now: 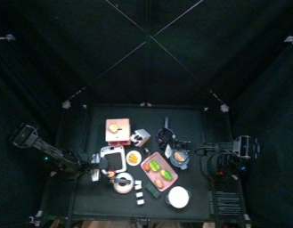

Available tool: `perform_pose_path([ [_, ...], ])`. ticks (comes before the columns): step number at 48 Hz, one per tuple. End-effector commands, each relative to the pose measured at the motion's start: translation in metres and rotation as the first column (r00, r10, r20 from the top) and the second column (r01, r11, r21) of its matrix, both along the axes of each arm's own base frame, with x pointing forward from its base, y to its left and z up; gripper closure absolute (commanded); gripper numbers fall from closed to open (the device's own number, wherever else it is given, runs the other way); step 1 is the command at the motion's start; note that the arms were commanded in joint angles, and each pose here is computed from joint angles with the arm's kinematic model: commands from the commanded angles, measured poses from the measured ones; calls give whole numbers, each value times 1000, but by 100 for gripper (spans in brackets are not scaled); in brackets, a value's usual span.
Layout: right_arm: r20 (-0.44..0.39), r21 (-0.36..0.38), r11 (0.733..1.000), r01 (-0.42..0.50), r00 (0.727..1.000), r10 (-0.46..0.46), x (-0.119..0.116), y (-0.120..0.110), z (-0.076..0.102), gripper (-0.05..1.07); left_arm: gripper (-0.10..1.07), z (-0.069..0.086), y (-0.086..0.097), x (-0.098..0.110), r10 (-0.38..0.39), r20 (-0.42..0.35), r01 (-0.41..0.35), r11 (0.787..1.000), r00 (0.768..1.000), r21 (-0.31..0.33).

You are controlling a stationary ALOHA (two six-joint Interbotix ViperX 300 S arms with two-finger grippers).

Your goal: Grab apple half on table

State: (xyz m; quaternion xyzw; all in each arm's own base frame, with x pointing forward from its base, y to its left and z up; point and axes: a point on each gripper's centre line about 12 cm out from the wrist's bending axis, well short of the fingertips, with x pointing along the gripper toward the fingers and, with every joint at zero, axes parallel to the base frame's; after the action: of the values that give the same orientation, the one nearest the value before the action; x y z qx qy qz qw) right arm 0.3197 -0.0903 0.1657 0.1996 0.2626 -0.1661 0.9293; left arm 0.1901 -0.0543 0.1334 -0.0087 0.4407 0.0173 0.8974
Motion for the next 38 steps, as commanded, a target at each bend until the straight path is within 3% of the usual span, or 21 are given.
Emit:
perform_pose_path([
  [1,37,-9,1000,-1,999,1,6,-1,12,66,-4,9,-7,7,-22,32,22,999,999,-23],
  [11,36,-9,1000,-1,999,1,6,-1,11,66,-4,25,-21,17,-11,66,17,995,998,-97],
  [16,36,-9,1000,-1,999,1,6,-1,11,66,-4,36,-30,22,66,43,-56,978,997,-203],
  [19,36,-9,1000,-3,999,3,6,-1,11,66,-4,42,-33,23,104,14,-98,967,994,-233],
  [25,37,-9,1000,-3,999,3,6,-1,12,66,-4,48,-47,11,92,-91,-105,982,992,-155],
  [30,37,-9,1000,-2,999,3,6,-1,12,66,-4,52,-60,-1,108,-203,-131,986,973,-100],
  [38,39,-10,1000,-2,999,2,8,-1,13,66,-4,46,-68,-5,139,-287,-171,981,948,-91],
])
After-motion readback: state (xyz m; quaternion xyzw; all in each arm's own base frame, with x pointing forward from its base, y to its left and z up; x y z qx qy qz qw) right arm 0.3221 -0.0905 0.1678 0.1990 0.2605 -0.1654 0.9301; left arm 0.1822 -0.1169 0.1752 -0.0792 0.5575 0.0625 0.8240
